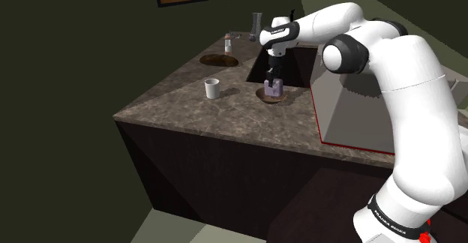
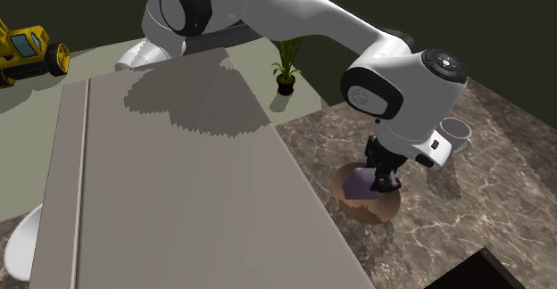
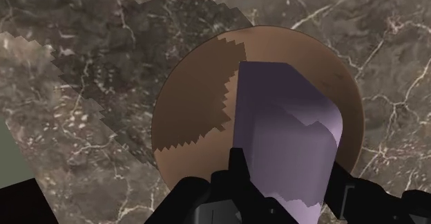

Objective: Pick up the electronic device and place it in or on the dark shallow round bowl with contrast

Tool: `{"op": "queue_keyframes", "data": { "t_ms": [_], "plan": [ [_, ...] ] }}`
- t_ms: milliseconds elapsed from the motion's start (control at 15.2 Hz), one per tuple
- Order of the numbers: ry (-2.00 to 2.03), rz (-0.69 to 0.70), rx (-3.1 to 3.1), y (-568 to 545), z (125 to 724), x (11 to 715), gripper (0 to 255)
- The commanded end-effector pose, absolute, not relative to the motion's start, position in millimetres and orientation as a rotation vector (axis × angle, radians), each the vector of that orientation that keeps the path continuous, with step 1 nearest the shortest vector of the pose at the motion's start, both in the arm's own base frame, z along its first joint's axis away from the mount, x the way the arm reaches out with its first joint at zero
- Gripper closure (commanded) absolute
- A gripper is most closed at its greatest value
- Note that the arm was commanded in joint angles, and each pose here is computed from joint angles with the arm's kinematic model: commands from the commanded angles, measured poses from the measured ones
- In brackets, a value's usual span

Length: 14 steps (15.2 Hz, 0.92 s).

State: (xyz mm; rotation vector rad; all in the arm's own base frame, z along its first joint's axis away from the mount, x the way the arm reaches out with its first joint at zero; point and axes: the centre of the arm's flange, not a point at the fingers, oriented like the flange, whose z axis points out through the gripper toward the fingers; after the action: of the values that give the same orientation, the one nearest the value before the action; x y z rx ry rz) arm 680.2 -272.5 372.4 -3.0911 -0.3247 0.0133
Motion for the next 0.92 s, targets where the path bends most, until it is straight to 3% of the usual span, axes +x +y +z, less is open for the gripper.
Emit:
{"op": "queue_keyframes", "data": {
  "t_ms": [0,396,462,858],
  "plan": [
    [-0.325,0.011,-3.092,-271.1,369.7,680.4,255],
    [-0.325,0.011,-3.092,-271.1,369.7,680.4,255],
    [-0.325,0.011,-3.092,-271.0,369.6,680.3,0],
    [-0.325,0.011,-3.092,-271.5,382.9,680.5,0]
  ]
}}
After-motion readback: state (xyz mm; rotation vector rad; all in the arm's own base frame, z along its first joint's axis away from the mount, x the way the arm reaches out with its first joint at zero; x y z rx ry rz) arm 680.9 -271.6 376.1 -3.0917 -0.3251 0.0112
